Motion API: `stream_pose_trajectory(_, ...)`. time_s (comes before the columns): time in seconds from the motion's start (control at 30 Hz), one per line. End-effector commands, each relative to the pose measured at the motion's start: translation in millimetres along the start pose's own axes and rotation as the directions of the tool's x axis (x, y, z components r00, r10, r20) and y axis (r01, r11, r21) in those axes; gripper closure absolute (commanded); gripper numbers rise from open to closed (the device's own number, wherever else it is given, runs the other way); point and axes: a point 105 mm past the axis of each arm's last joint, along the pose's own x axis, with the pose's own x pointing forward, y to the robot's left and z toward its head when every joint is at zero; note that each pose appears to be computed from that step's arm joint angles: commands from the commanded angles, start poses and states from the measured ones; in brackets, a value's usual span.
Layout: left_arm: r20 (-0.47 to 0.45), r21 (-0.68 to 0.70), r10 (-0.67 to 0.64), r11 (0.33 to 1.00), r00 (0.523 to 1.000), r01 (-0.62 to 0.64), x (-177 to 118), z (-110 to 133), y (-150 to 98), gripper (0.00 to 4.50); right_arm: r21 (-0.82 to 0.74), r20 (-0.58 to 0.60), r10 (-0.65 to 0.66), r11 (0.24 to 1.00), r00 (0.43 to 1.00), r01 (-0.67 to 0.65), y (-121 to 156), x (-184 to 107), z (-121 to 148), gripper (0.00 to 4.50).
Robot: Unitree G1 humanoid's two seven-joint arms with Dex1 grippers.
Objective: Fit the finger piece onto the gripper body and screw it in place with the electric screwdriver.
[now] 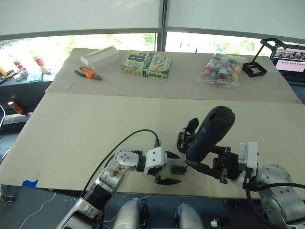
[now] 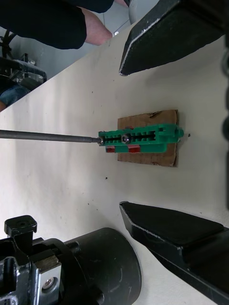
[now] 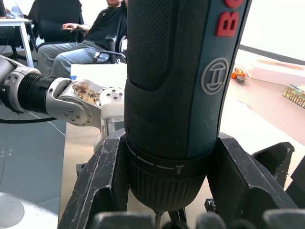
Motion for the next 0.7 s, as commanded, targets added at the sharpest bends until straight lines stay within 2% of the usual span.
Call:
stream_pose_trajectory(0.03, -0.012, -0.024, -0.044, 0.999, 0.999, 0.044, 8, -6, -12, 0.0, -0.048, 0.03, 0.011, 0.999, 0.999, -0.01, 1, 1, 8, 2.57)
stream_pose_trajectory(0.3, -0.013, -0.023, -0.041, 0.999, 0.999, 0.04, 8, -6, -12, 0.0, -0.043, 0.024, 0.022, 0.999, 0.999, -0.021, 3, 1, 7, 2.57)
stream_pose_trajectory(0.7, -0.017, -0.002, -0.001, 1.0, 1.0, 0.001, -8, -6, 0, 0.0, -0.1, 0.069, 0.024, 0.995, 0.997, -0.017, -4, 3, 33, 2.57)
